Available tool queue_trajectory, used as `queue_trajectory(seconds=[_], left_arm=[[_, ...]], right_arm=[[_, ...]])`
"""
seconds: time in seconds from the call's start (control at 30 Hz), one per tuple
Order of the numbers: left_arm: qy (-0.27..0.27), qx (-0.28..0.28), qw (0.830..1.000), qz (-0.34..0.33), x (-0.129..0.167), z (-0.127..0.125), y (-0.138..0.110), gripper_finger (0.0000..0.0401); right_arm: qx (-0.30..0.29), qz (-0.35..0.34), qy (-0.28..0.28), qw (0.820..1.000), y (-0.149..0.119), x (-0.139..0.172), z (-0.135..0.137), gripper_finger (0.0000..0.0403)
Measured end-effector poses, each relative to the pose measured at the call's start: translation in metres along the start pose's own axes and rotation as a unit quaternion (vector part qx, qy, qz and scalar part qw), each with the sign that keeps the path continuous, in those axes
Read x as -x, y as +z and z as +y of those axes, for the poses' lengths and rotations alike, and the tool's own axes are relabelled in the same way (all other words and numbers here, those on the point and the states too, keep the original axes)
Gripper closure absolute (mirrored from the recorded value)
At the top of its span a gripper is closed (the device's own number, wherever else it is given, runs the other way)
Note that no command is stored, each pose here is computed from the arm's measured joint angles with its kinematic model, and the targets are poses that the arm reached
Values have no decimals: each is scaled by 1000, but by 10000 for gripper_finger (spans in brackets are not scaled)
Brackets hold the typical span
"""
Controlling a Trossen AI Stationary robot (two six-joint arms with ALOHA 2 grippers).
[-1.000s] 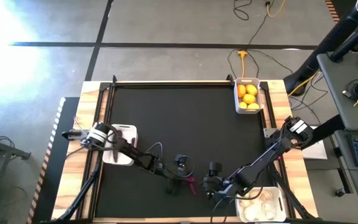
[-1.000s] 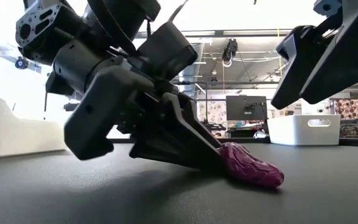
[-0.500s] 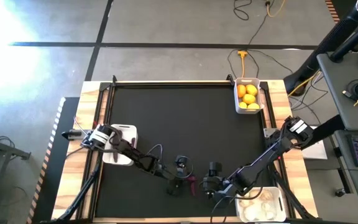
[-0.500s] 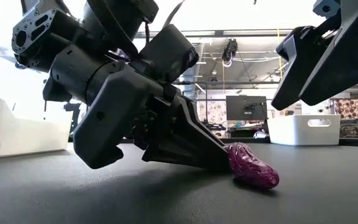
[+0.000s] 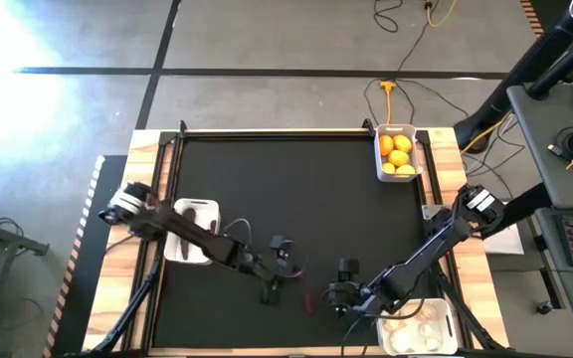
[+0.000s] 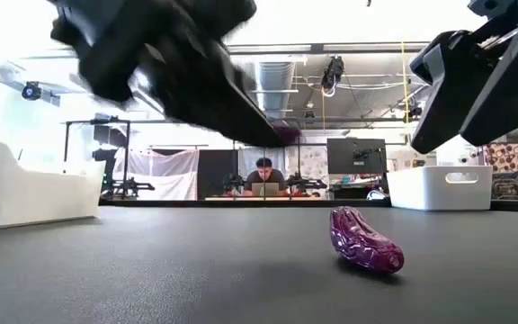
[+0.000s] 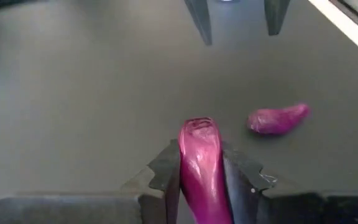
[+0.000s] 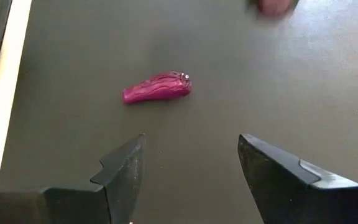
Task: Sort produce into baskets
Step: Put the eggplant into the top white bin
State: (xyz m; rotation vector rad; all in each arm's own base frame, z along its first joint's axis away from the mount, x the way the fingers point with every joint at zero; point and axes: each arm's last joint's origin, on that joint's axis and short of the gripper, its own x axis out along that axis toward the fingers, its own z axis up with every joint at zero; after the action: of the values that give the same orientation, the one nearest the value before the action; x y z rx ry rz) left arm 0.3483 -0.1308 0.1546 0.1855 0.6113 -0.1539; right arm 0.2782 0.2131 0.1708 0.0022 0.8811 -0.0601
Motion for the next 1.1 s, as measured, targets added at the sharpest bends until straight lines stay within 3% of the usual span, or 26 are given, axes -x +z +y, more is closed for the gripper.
queue_trajectory(seconds=[0.13,0.27,0.4,0.53,0.77,0.93,1.1], left_arm=[[37,9,998,52,50,13,15,326],[78,63,987,127,107,28,14,326],[138,141,961,191,157,40,3,326],[204,220,922,245,191,50,-12,326],[251,346,838,339,213,59,-30,326],[242,400,799,378,206,68,-39,326],[243,439,751,429,197,84,-64,326]], right_arm=[[2,-4,-2,1000,0,0,0,152],[13,-4,-5,1000,-1,-1,-1,155],[22,-4,-5,1000,-2,-2,-1,158],[28,-6,-4,1000,-2,-2,-1,157],[33,-7,2,999,-4,1,3,156],[35,-10,9,999,-6,3,8,160],[26,-7,19,999,-10,6,13,158]])
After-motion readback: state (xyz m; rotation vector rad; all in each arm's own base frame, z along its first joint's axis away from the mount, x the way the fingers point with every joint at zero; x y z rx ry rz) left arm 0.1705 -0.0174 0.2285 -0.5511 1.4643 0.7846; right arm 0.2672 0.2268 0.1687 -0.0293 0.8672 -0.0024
